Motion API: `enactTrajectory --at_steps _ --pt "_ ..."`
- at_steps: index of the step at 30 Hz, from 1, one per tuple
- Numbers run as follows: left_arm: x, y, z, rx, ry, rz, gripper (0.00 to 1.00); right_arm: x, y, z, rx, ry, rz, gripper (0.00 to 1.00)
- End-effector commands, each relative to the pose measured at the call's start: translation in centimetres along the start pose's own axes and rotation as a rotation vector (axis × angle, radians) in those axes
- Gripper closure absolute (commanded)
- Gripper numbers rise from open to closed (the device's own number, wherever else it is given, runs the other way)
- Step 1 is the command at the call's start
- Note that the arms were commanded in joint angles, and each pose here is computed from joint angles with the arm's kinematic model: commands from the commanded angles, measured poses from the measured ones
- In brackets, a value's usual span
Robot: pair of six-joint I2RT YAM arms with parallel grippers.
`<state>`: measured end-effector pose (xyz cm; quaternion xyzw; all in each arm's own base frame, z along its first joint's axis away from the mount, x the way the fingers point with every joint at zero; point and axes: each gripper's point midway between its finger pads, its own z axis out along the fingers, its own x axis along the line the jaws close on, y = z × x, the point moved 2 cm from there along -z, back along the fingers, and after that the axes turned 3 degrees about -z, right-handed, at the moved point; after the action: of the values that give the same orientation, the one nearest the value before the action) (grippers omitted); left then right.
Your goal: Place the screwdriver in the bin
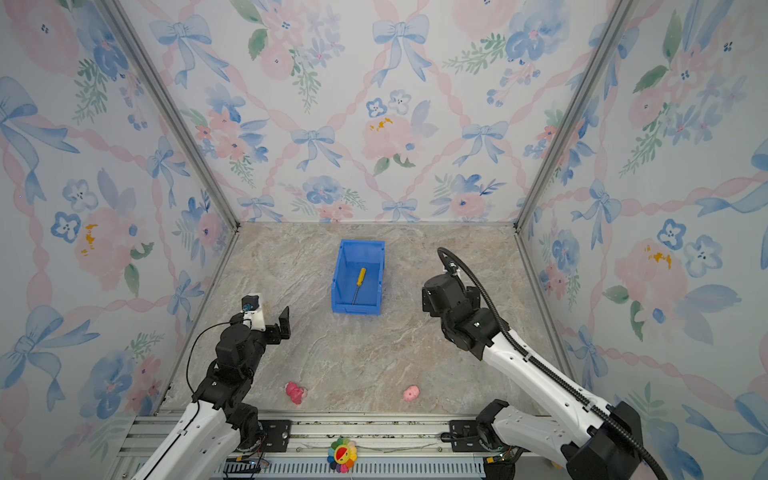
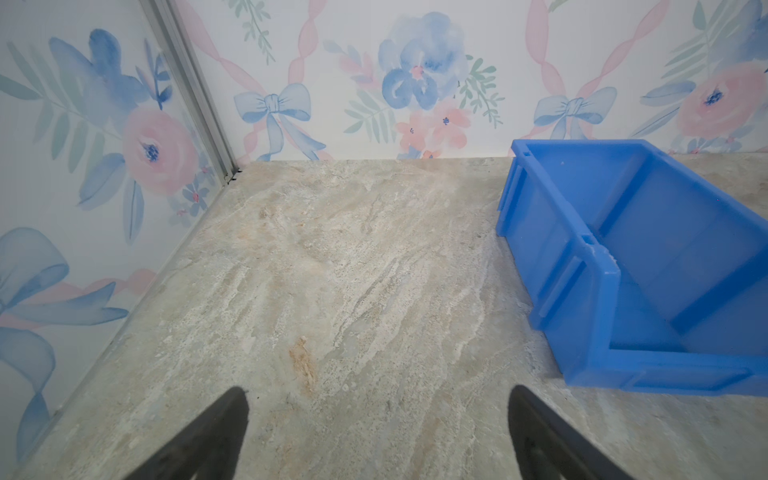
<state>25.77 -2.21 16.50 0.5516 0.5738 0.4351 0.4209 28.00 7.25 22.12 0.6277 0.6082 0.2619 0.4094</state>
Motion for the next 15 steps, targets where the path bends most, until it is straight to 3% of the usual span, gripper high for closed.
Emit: enactTrajectory --at_steps 1,4,8,15 --pt "0.9 -0.2 0.2 -0.019 0.047 0.053 0.02 -4.1 -2.1 0.4 -0.080 -0.107 0.033 0.03" --pt "0.9 -0.5 0.6 -0.009 0.026 0.036 0.02 -5.8 -4.7 0.6 -0.164 -0.119 -0.024 0.03" --pt "1.8 -2.2 1.6 0.032 0.036 -0.051 0.02 -5.4 -8.2 1.7 -0.163 -0.015 -0.078 0.03" --pt "2.6 -4.2 3.3 0.071 0.076 -0.043 0.02 -5.8 -8.7 3.7 -0.238 -0.008 -0.039 0.03"
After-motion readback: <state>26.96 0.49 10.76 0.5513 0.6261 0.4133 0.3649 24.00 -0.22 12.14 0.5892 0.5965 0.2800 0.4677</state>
